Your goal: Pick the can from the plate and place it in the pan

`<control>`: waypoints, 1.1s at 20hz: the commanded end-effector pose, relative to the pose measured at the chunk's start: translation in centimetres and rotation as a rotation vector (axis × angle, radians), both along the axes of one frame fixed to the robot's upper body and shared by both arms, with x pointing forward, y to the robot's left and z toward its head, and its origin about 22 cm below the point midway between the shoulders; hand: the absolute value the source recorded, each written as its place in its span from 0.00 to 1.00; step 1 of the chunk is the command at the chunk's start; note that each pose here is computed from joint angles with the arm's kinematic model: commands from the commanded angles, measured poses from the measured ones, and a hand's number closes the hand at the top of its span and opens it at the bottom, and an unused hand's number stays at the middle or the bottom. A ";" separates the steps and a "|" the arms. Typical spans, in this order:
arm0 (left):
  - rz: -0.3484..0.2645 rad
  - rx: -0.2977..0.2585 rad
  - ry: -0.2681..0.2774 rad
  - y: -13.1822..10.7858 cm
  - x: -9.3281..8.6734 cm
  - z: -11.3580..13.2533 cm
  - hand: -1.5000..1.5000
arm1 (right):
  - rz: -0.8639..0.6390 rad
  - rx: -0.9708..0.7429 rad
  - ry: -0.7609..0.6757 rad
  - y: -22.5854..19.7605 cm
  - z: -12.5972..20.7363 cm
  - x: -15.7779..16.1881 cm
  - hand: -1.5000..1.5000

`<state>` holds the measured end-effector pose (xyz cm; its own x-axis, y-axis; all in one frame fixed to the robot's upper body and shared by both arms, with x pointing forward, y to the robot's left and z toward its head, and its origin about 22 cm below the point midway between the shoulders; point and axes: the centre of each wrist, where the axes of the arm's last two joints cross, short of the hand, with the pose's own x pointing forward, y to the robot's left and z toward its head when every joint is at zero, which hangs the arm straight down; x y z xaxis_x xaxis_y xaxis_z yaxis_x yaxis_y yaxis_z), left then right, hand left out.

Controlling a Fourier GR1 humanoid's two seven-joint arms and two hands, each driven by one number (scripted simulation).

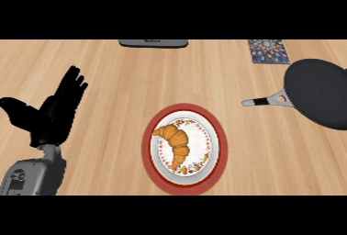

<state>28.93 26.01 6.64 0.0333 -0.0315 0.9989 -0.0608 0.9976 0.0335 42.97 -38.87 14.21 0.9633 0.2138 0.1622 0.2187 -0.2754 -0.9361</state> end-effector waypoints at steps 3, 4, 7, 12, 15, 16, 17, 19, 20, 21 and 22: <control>-0.003 -0.003 0.007 0.6 -0.3 -0.7 0.50 | -0.119 0.081 -0.175 0.3 -5.7 -1.5 1.00; -0.015 -0.005 0.008 0.1 0.0 -0.6 0.50 | -0.120 0.076 -0.181 -2.4 -4.9 -2.6 1.00; -0.009 0.007 0.003 -0.1 -0.7 -1.2 0.50 | -0.207 0.164 -0.101 -2.7 -7.0 -3.5 1.00; 0.000 -0.016 0.002 -0.9 -0.3 -0.5 0.50 | -0.315 0.313 -0.300 -4.5 -8.2 -5.1 0.00; -0.014 0.004 -0.015 -0.3 0.3 -0.2 0.50 | -0.271 0.348 -0.308 -3.3 -10.6 -5.6 0.00; -0.011 -0.004 -0.014 -0.6 0.2 -0.1 0.50 | -0.254 0.347 -0.343 -4.2 -9.8 -5.7 0.00; 0.011 0.002 0.015 0.3 -0.4 -0.2 0.50 | -0.237 0.329 -0.376 -4.1 -10.0 -5.7 0.00; -0.004 0.009 0.005 0.2 -1.1 -0.8 0.50 | -0.206 0.262 -0.434 -3.1 -12.2 -6.5 0.00; 0.018 -0.015 0.007 -0.6 -0.6 -1.4 0.50 | -0.180 0.215 -0.489 -3.7 -10.8 -6.1 0.00; 0.015 0.004 0.000 -0.8 -0.4 -0.7 0.50 | -0.176 0.214 -0.542 -2.6 -11.1 -5.6 0.00; 0.022 0.004 0.013 1.1 -1.4 -2.0 0.50 | -0.170 0.188 -0.600 -2.6 -11.2 -5.8 0.00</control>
